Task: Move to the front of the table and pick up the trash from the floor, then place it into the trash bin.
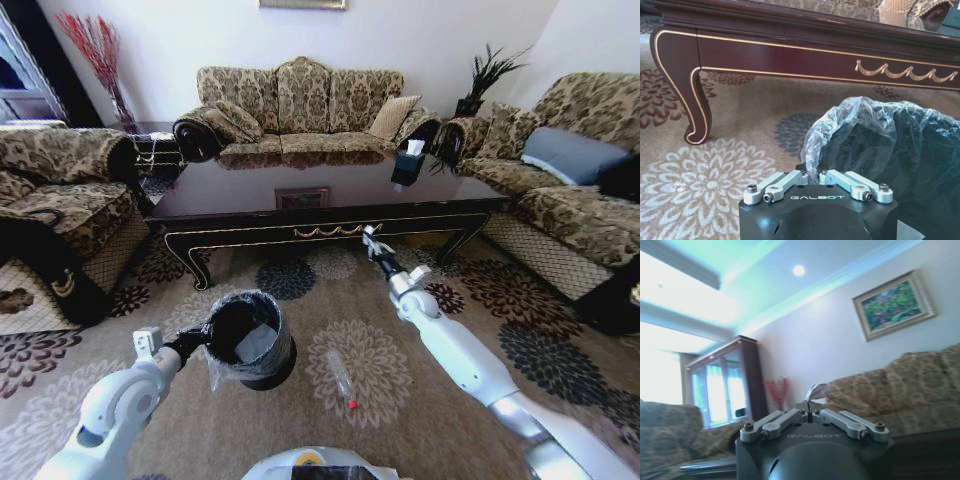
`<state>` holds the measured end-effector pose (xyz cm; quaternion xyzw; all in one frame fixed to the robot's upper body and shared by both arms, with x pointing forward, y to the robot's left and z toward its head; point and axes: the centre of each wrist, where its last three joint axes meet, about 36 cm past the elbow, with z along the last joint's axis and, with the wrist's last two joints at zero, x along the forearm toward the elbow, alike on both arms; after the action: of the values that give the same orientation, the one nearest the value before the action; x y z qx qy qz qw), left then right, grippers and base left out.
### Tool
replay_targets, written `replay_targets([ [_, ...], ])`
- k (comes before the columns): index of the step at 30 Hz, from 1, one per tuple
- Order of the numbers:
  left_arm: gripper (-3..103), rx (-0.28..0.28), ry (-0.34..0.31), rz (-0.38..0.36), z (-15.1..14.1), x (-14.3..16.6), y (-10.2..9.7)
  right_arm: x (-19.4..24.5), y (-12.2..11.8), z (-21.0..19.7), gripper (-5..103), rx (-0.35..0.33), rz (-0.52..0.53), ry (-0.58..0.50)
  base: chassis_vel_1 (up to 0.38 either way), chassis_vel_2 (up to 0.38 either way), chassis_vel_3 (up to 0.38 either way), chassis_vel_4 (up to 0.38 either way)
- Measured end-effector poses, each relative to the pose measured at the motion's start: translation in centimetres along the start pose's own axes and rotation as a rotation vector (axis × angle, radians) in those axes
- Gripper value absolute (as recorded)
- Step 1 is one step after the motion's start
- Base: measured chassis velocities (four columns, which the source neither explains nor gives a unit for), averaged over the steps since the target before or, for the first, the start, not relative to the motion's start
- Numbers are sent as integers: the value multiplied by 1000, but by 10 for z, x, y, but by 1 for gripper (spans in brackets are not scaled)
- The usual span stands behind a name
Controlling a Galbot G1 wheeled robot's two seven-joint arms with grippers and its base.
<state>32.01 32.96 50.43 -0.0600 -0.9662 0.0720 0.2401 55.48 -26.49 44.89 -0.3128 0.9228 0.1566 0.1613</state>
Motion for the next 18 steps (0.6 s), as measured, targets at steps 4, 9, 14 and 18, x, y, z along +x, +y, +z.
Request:
replay_targets([
  [4, 4, 6, -1, -2, 0, 0, 0, -11, 47, -13, 0, -16, -172, -11, 0, 0, 0, 0],
  [9, 4, 13, -2, -1, 0, 0, -1, -3, 94, -20, 0, -24, -385, 29, 0, 0, 0, 0],
  [14, 4, 11, -3, -3, -1, 0, 0, 8, 109, -6, 0, 57, -605, 111, 0, 0, 0, 0],
  [18, 4, 10, -8, -6, -3, 2, 1, 11, 112, 10, 0, 66, -659, 146, 0, 0, 0, 0],
])
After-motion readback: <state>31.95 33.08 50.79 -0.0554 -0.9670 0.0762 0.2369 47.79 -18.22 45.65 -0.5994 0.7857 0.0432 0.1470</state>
